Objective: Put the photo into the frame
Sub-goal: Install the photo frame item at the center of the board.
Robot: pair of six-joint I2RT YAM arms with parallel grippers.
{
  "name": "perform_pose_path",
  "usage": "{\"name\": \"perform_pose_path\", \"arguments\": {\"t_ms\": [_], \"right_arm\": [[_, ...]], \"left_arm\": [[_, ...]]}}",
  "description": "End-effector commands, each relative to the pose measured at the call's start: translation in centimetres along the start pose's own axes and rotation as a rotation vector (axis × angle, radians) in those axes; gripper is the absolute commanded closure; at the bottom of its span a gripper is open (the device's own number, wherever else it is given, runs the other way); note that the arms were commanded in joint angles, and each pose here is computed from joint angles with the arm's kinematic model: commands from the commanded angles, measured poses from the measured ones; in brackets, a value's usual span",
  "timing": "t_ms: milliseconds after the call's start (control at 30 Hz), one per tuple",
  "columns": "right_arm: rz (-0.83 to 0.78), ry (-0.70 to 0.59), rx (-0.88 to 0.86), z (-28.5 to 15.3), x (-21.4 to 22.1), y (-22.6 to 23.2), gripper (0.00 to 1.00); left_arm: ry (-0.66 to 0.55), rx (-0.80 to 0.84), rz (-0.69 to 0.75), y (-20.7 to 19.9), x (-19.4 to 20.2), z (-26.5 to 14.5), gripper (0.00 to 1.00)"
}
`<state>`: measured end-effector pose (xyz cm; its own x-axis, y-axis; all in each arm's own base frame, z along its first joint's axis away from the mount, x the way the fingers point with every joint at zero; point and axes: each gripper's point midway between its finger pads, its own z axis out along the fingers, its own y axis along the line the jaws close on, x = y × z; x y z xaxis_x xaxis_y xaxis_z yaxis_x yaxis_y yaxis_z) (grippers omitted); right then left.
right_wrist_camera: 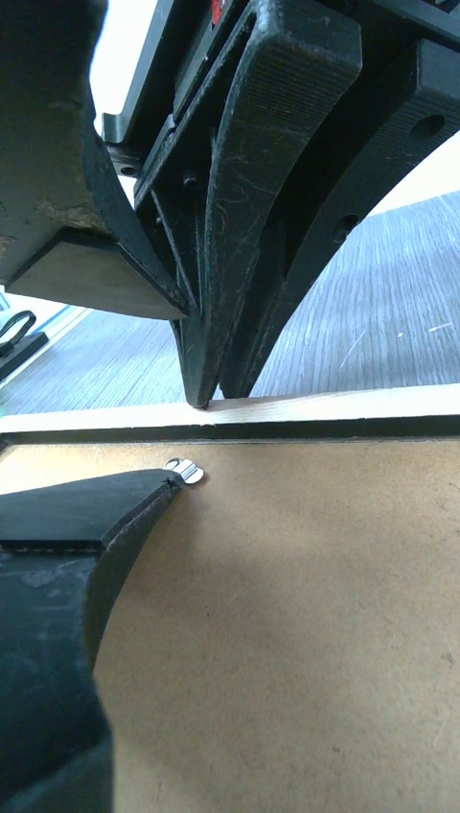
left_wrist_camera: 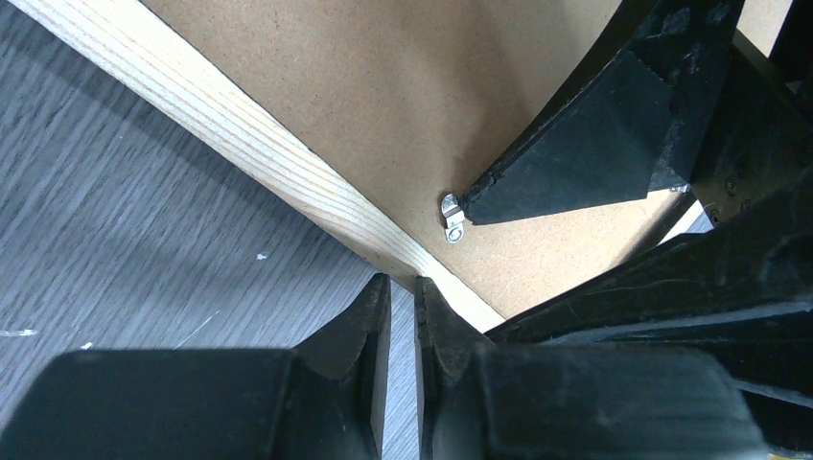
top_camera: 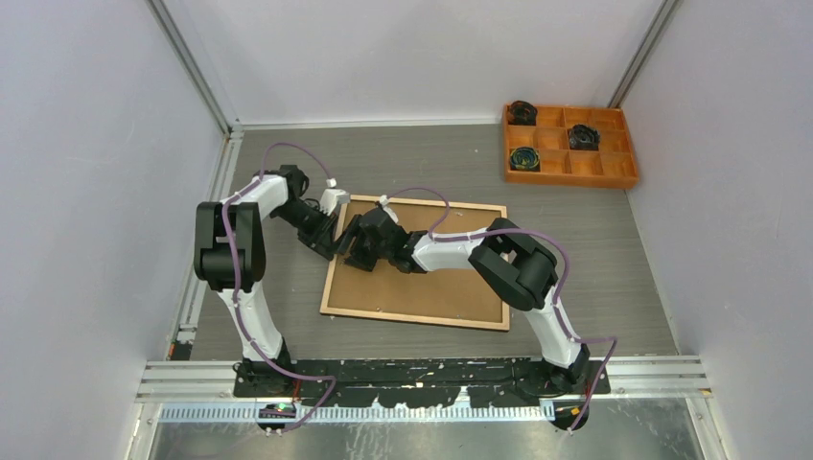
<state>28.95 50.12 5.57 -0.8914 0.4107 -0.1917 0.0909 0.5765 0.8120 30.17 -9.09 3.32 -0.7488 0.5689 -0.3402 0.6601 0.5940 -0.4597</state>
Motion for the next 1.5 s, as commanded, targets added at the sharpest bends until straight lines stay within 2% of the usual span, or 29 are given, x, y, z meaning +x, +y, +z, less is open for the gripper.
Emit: {"name": "perform_pose_path", "arguments": {"t_ms": [0, 700, 833, 1033, 1200, 1467], "right_arm": [[-0.020, -0.025, 0.027, 0.8, -0.7, -0.9, 0.36], [-0.063, 0.046, -0.039, 1.3, -0.6, 0.2, 0.38], [-0.094, 0.100, -0.067, 1.5, -0.4, 0.8, 0.38], [-0.195, 0.057, -0.020, 0.4, -1.8, 0.0, 0.38], [-0.193, 0.038, -0.013, -0.1, -2.9, -0.4, 0.38], [-0.188, 0.069, -0.009, 0.8, -2.3, -0.9, 0.38]], "left_arm": [[0.018, -0.007, 0.044, 0.6, 0.7, 0.7, 0.86], [0.015, -0.001, 0.059, 0.2, 0.8, 0.5, 0.87], [0.017, -0.002, 0.056, 0.2, 0.8, 0.5, 0.88], [0.022, -0.010, 0.065, 0.3, 1.0, 0.4, 0.88], [0.023, -0.009, 0.063, 0.3, 1.0, 0.4, 0.88], [0.023, -0.008, 0.060, 0.2, 1.1, 0.4, 0.88]]}}
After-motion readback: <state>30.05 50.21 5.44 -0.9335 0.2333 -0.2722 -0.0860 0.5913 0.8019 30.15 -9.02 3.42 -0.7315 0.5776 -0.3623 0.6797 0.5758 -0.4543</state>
